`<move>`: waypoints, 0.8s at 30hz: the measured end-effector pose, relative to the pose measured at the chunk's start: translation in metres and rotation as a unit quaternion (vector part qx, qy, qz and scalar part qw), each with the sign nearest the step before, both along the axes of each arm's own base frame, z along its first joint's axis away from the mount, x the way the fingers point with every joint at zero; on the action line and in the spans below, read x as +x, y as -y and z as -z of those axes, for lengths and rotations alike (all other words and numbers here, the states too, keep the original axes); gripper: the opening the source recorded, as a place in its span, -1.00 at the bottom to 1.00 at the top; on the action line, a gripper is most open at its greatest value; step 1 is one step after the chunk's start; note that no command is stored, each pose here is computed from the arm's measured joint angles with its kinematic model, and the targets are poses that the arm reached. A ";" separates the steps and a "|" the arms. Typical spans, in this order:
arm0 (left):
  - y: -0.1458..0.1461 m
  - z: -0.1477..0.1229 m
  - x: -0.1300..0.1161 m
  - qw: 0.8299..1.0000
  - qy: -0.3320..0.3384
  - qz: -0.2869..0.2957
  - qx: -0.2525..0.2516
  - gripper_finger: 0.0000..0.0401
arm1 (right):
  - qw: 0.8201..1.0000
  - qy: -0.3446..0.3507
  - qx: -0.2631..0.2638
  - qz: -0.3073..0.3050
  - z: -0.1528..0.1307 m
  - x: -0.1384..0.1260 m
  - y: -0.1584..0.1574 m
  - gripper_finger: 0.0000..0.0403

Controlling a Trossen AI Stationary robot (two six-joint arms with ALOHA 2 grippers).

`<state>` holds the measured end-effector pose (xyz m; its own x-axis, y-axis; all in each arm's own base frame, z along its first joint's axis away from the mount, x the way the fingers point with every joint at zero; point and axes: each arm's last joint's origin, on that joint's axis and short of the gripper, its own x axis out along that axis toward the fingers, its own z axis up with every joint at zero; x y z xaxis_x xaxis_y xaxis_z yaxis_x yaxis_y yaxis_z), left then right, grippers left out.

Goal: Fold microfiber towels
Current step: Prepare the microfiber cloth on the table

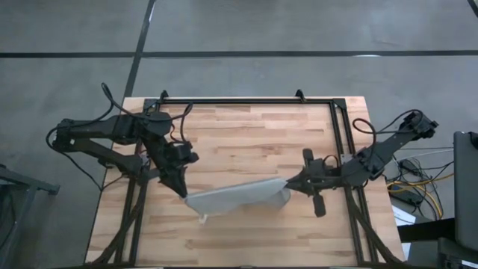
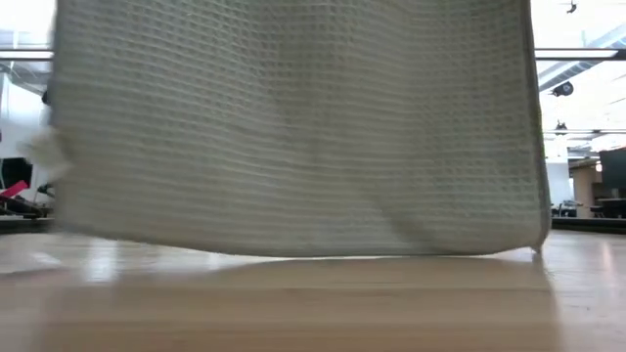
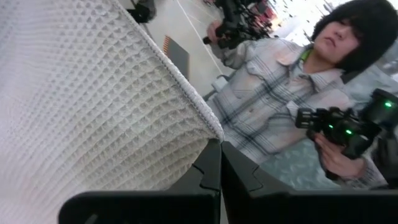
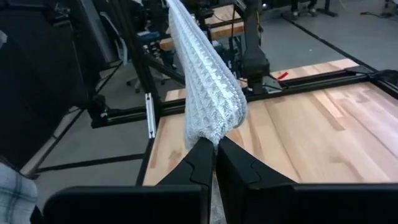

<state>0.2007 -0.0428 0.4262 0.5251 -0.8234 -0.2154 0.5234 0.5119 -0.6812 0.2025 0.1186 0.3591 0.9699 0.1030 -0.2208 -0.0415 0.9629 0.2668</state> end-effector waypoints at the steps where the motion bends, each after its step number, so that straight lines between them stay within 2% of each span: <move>1: 0.000 0.000 0.000 1.000 0.000 0.006 -0.002 -1.00 | 1.000 -0.001 0.000 -0.004 0.000 0.000 -0.001 -0.96; 10: 0.002 -0.001 -0.003 0.998 -0.014 0.048 -0.024 -1.00 | 0.997 0.028 0.033 -0.068 -0.008 -0.003 -0.011 -0.96; 16: 0.005 -0.002 -0.007 0.993 -0.010 0.114 -0.041 -1.00 | 0.994 0.020 0.045 -0.100 -0.007 -0.007 -0.017 -0.96; 19: 0.006 -0.002 -0.007 0.992 -0.009 0.118 -0.041 -1.00 | 0.992 0.013 0.070 -0.100 -0.006 -0.007 -0.017 -0.96; 24: 0.006 -0.002 -0.006 0.992 0.009 0.120 -0.032 -1.00 | 0.993 0.004 0.067 -0.100 -0.002 -0.003 -0.021 -0.96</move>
<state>0.1944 -0.0488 0.4279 0.3162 -0.9366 -0.1513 0.6377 0.3279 -0.6970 0.1997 0.1391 0.3611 0.9288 0.3215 -0.1843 -0.2307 0.8909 0.3913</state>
